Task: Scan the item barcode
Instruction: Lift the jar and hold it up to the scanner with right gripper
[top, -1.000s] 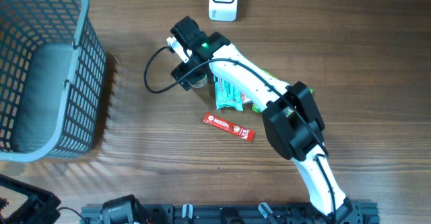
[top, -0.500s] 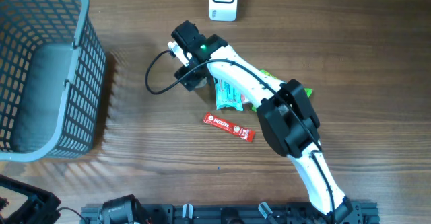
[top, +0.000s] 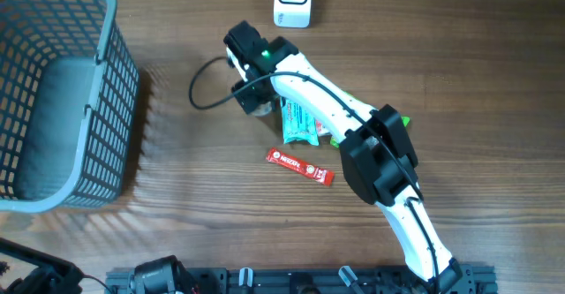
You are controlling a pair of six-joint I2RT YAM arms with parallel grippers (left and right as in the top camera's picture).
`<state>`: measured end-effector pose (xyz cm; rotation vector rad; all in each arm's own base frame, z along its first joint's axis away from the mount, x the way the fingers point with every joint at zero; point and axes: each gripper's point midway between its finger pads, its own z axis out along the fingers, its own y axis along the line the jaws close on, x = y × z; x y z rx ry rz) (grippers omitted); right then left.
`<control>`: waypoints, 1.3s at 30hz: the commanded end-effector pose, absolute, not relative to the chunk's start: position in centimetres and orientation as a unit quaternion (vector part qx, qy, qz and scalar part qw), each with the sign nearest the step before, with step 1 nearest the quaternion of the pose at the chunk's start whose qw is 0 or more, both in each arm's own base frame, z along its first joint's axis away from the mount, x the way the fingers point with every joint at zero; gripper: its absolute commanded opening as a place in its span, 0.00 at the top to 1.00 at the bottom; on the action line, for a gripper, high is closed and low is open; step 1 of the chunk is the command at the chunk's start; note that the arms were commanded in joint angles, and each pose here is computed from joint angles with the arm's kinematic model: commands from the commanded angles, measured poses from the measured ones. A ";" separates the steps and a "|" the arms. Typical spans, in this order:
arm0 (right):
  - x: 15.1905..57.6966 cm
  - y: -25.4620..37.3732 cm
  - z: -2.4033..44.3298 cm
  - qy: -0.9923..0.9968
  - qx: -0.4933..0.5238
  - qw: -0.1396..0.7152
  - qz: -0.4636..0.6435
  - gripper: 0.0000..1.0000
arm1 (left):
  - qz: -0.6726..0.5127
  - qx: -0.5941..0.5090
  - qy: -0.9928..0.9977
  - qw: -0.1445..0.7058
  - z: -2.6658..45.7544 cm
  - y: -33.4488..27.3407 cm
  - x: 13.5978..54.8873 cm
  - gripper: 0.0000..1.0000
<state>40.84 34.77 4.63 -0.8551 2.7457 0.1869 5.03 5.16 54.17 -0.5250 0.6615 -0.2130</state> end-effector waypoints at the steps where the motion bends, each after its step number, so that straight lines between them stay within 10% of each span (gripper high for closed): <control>1: 42.1 35.5 13.7 0.962 -0.153 0.191 0.123 0.44 | -0.119 -0.227 0.329 0.909 54.3 4.0 5.2 0.00; 19: 35.9 30.6 20.3 0.972 0.164 0.097 0.140 0.53 | -0.302 -0.252 0.299 0.869 54.7 3.4 5.2 0.00; 31: 50.2 26.6 27.5 0.892 0.076 0.442 0.058 0.53 | -0.277 -0.299 0.374 0.833 50.9 4.1 8.2 0.00; 39: 58.2 25.1 25.7 0.846 0.090 0.522 0.059 0.57 | -0.269 -0.310 0.389 0.825 50.1 4.3 8.7 0.00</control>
